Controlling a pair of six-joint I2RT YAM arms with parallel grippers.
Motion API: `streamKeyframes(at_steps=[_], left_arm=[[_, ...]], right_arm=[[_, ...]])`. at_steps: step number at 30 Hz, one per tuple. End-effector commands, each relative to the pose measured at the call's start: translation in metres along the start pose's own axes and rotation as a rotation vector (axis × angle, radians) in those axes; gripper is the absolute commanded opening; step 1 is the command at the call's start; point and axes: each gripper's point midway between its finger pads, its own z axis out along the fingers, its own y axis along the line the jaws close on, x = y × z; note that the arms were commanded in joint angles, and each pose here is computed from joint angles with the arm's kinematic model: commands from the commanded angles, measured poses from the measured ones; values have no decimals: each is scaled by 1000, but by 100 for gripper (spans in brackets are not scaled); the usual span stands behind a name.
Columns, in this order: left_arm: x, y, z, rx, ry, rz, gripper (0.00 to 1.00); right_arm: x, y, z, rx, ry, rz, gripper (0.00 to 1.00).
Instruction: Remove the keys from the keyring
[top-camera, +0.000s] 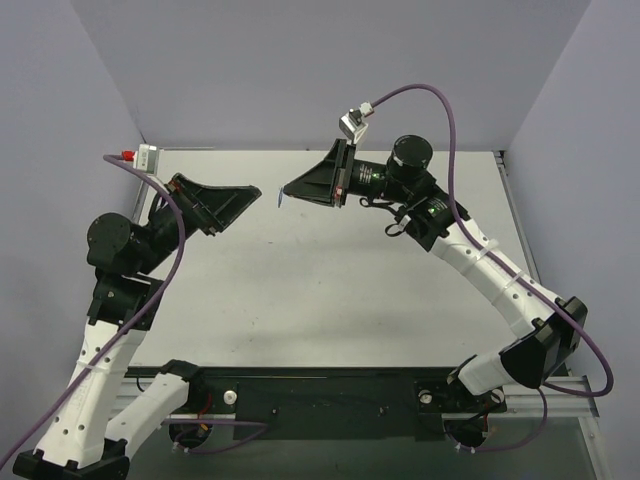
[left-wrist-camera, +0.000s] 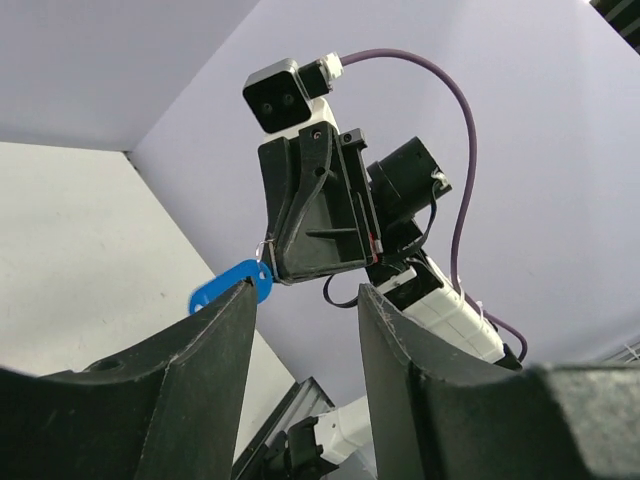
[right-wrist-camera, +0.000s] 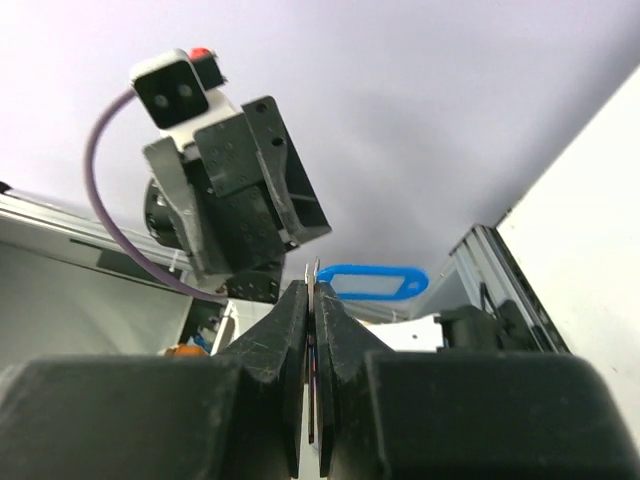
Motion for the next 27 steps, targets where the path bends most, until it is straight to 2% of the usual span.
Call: streamKeyframes(at_steps=[1, 7, 13, 23, 27], left_arm=[[-17, -15, 2, 42, -69, 42, 54], [-18, -21, 0, 47, -65, 79, 54], [-26, -32, 0, 54, -67, 118, 53], [-49, -37, -2, 11, -163, 157, 50], [-48, -35, 3, 9, -144, 147, 49]], right_arm=[[-14, 45, 7, -168, -78, -10, 0], [-16, 77, 14, -349, -54, 39, 0], [-11, 103, 7, -538, 59, 102, 0], [-5, 106, 10, -534, 120, 62, 0], [-1, 109, 8, -539, 151, 44, 0]])
